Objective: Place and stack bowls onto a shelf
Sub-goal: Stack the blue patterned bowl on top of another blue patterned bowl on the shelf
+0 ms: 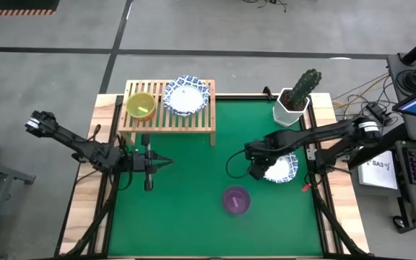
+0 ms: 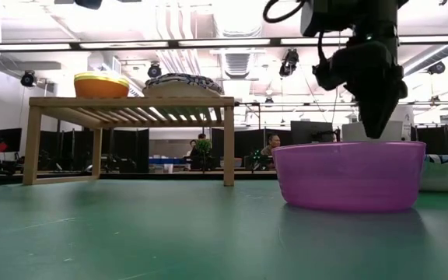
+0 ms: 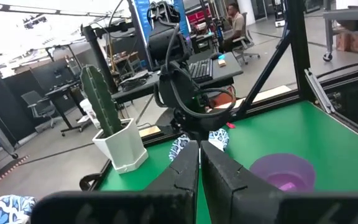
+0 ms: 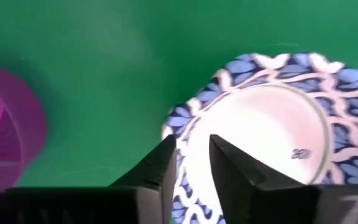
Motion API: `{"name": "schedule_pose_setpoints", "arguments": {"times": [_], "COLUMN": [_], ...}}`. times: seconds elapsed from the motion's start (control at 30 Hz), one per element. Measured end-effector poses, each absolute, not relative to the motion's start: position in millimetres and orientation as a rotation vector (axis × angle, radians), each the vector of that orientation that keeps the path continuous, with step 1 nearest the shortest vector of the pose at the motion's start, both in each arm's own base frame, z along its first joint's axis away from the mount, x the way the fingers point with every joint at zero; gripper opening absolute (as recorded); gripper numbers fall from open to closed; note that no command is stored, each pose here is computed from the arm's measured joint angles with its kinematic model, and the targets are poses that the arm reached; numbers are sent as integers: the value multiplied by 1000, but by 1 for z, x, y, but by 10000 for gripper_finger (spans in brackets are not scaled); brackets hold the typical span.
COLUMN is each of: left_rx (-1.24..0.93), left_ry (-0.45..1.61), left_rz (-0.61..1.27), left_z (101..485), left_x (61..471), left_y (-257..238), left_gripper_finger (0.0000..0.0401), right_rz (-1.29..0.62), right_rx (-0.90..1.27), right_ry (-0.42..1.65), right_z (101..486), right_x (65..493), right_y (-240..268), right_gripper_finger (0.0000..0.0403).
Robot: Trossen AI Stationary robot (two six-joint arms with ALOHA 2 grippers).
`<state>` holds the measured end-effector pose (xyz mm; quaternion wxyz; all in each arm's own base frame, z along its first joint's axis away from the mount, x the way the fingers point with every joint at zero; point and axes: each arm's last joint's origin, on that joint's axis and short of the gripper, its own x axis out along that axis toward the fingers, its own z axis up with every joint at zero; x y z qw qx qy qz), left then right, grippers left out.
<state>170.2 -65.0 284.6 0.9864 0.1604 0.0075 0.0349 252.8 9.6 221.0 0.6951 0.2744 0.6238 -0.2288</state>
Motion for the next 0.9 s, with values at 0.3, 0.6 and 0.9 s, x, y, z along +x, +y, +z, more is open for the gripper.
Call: {"name": "schedule_pose_setpoints", "arguments": {"times": [0.3,0.6,0.9], "left_rx": [337,332,329], "left_ry": [14,15,17], "left_rz": [72,73,82], "left_z": [285,285,285], "left_x": [170,170,170], "left_y": [-65,-65,-64], "left_gripper_finger": [0,0,0], "right_rz": [-603,-660,-607], "right_rx": [655,608,620], "right_ry": [1421,1539,1585], "right_z": [207,172,168], "right_x": [270,281,283], "right_y": [18,18,20], "right_gripper_finger": [174,179,77]}}
